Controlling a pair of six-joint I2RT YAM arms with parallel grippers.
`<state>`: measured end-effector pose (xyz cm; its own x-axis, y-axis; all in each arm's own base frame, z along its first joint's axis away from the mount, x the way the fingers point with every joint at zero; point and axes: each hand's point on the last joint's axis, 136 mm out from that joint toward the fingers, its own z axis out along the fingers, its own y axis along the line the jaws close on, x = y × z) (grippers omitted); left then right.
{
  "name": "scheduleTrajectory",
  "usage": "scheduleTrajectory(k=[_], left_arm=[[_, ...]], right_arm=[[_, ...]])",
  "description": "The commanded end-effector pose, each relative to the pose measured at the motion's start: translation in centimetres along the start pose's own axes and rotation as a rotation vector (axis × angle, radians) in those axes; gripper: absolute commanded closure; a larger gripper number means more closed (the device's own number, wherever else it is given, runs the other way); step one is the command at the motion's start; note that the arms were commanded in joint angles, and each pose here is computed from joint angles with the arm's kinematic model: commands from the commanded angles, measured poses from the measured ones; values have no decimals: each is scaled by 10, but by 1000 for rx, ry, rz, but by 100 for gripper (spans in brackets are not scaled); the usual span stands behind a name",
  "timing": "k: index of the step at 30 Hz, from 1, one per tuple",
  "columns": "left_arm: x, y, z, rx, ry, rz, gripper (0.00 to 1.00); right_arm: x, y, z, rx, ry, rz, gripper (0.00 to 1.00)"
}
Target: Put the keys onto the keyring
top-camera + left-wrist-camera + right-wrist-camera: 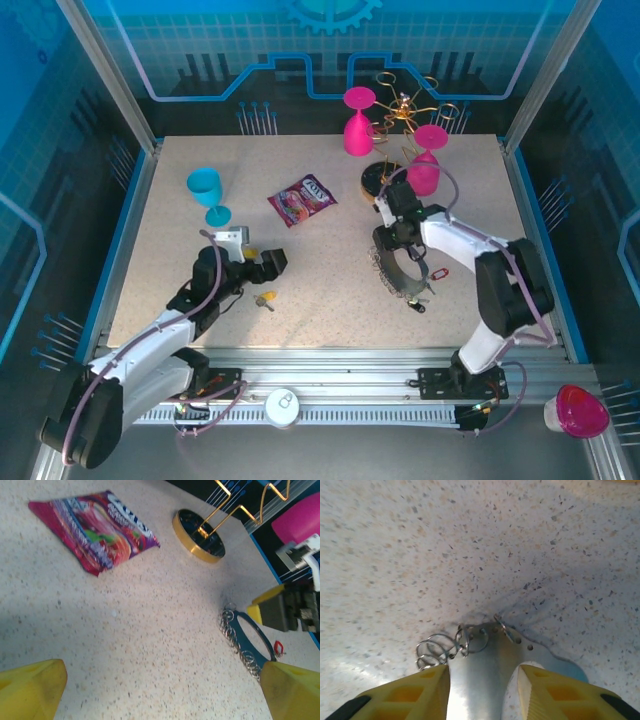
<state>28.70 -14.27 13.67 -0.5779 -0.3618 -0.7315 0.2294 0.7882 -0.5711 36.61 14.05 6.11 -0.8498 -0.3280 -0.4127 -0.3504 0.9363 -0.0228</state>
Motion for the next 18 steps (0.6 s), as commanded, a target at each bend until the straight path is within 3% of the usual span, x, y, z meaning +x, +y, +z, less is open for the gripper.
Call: scheduleTrajectory(k=[1, 12, 18], left_arm=[[10, 6, -4, -29, 13, -46, 1], [14, 15, -17, -69, -12, -34, 1], [18, 18, -22, -78, -6, -35, 1]], right_arm=[[16, -13, 7, 98, 135, -94, 60], [9, -15, 15, 112, 171, -161, 71], [5, -12, 21, 85, 188, -172, 72]])
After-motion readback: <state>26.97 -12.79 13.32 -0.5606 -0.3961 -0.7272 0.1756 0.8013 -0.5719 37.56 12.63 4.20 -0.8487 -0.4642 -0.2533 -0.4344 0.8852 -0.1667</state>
